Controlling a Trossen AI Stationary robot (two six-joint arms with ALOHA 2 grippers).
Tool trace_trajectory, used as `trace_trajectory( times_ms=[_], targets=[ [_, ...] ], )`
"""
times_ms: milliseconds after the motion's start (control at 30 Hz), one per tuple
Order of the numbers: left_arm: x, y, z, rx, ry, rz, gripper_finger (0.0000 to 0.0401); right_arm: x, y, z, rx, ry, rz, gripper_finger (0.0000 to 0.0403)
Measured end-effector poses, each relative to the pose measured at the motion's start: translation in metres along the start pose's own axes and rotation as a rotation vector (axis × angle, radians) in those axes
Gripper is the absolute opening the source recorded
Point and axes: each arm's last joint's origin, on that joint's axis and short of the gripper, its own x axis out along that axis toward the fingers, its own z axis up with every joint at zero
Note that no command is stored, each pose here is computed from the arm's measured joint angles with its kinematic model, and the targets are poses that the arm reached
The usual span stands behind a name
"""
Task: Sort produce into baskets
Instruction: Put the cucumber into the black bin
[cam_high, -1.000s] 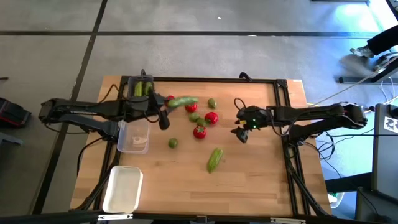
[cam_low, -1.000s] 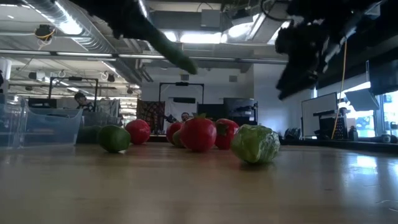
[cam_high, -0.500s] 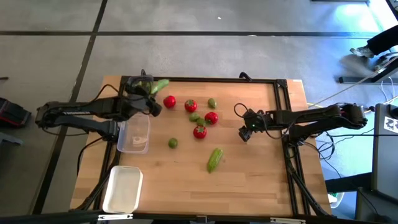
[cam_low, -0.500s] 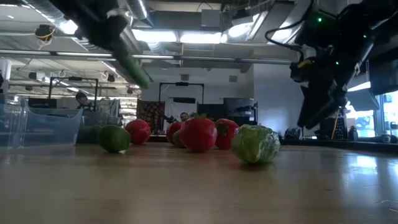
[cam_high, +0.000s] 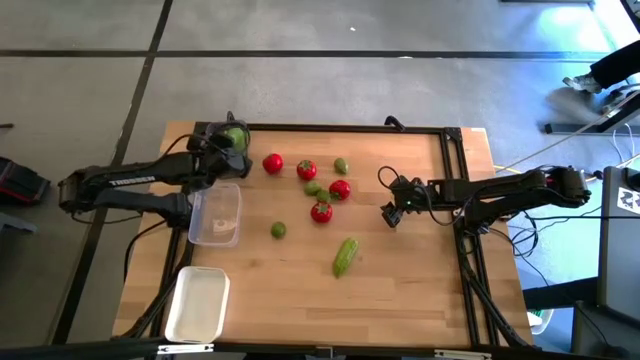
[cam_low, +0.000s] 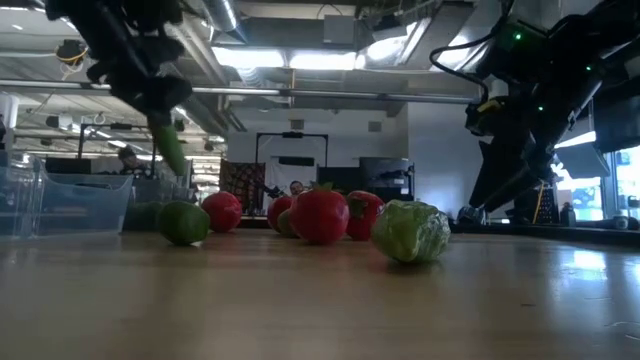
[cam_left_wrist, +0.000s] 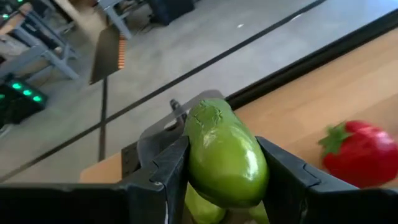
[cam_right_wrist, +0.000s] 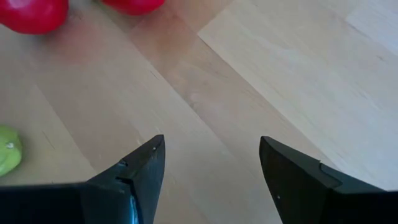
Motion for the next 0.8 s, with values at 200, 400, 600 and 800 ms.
trace_trajectory(
  times_ms=[200, 400, 600, 800],
  targets=[
    [0.020, -0.004, -0.013, 0.023, 0.043, 0.064, 0.0157, 0.000, 0.000, 0.000, 0.000, 0.000, -0.001, 0.0241],
    [0.035, -0.002, -0.026, 0.002, 0.072, 0.115, 0.0157, 0.000, 0.000, 0.000, -0.001, -0.006, -0.009, 0.0241],
    [0.041, 0.003, -0.027, -0.041, 0.089, 0.152, 0.0157, 0.000, 0.000, 0.000, -0.001, -0.006, -0.009, 0.0241],
    [0.046, 0.005, -0.026, -0.051, 0.125, 0.121, 0.0190, 0.000, 0.000, 0.000, -0.001, -0.006, -0.009, 0.0241]
  ],
)
